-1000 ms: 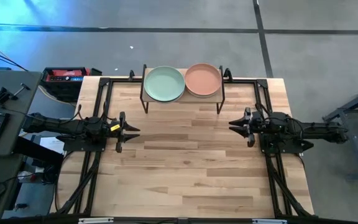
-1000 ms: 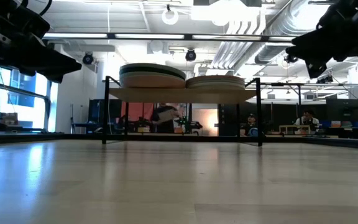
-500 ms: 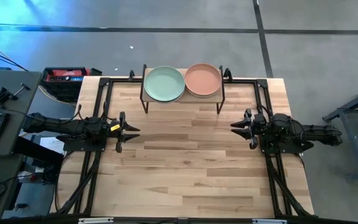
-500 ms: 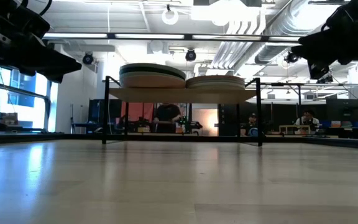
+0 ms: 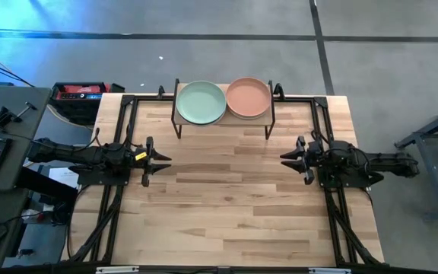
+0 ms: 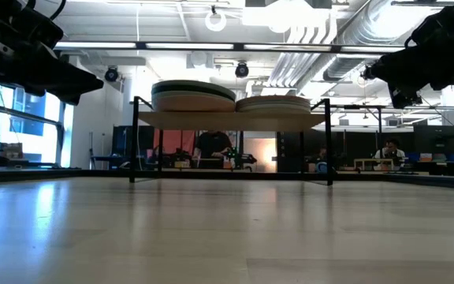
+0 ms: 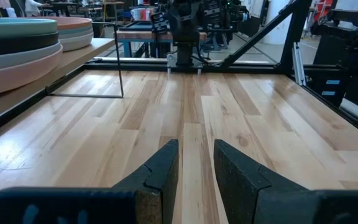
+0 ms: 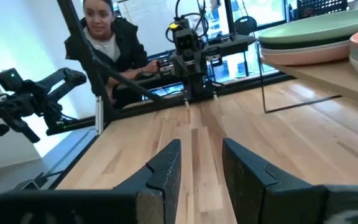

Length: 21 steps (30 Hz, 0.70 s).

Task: Place and stack plates onto a shelf
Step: Return to Home Position

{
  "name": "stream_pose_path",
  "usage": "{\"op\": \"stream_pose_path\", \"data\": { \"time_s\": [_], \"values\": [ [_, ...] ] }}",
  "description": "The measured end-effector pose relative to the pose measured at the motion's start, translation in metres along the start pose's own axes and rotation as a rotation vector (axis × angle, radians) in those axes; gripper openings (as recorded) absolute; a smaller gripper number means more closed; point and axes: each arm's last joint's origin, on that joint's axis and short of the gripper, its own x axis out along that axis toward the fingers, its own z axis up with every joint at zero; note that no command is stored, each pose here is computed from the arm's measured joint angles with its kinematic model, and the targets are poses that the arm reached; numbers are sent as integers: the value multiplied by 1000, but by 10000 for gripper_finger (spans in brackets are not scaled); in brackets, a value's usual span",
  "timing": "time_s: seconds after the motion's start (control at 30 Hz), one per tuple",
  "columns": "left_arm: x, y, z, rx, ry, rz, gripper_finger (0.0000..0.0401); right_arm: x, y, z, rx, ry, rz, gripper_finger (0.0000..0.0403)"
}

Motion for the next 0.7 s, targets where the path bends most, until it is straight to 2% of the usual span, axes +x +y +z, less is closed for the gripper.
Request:
{"op": "stream_pose_path", "data": {
  "time_s": [0.7],
  "values": [
    [0, 0, 0, 0, 0, 0, 90, 1, 2, -1, 27, 16, 14, 101]
  ]
}}
